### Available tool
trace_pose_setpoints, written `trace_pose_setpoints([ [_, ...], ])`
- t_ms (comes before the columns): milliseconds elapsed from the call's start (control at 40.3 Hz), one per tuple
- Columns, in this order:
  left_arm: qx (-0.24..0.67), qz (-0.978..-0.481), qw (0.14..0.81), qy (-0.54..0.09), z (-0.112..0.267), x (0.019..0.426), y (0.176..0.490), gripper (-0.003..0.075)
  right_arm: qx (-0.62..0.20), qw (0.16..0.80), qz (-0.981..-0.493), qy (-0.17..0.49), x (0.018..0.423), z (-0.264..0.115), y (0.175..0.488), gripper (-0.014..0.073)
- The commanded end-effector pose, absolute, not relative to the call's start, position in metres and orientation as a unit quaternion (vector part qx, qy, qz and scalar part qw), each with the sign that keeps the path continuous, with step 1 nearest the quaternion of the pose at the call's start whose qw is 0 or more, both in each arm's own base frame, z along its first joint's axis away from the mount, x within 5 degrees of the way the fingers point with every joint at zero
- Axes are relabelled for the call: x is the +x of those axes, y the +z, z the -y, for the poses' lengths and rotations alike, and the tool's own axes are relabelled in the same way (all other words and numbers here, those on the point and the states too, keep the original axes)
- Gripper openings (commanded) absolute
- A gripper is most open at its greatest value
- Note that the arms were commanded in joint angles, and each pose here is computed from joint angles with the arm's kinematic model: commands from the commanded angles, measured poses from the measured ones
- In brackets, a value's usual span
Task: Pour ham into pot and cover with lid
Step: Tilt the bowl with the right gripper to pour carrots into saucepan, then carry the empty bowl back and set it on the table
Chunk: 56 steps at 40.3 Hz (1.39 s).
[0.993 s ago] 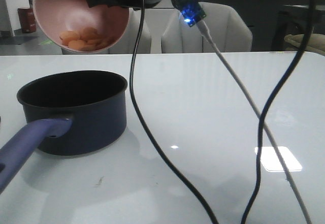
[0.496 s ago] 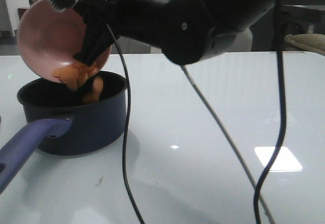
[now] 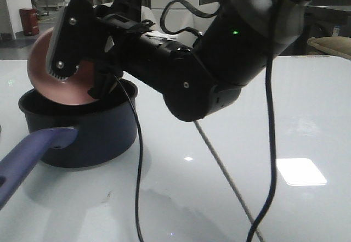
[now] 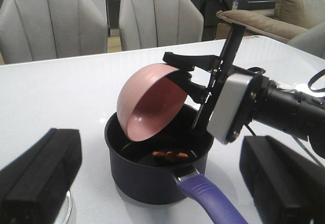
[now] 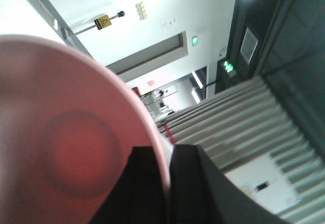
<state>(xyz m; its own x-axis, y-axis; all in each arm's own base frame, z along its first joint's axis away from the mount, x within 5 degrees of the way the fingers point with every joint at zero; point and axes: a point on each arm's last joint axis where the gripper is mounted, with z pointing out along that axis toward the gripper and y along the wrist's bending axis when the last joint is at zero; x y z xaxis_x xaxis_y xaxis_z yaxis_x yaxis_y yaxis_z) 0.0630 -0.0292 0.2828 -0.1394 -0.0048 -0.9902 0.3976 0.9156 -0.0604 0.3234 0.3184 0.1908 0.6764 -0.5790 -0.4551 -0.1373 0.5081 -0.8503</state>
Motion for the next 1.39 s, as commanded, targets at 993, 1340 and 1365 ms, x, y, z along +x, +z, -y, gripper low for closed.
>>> trace_pose_setpoints([
  [993, 0.124, -0.707, 0.677, -0.165, 0.029, 0.063, 0.298, 0.0676, -0.223, 0.487, -0.83, 0.158, 0.309, -0.161, 0.34, 0.0135],
  [1340, 0.124, -0.707, 0.677, -0.165, 0.029, 0.063, 0.298, 0.0676, -0.159, 0.378, -0.904, 0.118, 0.333, -0.096, 0.307, 0.0135],
  [1365, 0.124, -0.707, 0.677, -0.165, 0.029, 0.063, 0.298, 0.0676, -0.154, 0.372, -0.908, 0.116, 0.335, -0.092, 0.304, 0.0135],
])
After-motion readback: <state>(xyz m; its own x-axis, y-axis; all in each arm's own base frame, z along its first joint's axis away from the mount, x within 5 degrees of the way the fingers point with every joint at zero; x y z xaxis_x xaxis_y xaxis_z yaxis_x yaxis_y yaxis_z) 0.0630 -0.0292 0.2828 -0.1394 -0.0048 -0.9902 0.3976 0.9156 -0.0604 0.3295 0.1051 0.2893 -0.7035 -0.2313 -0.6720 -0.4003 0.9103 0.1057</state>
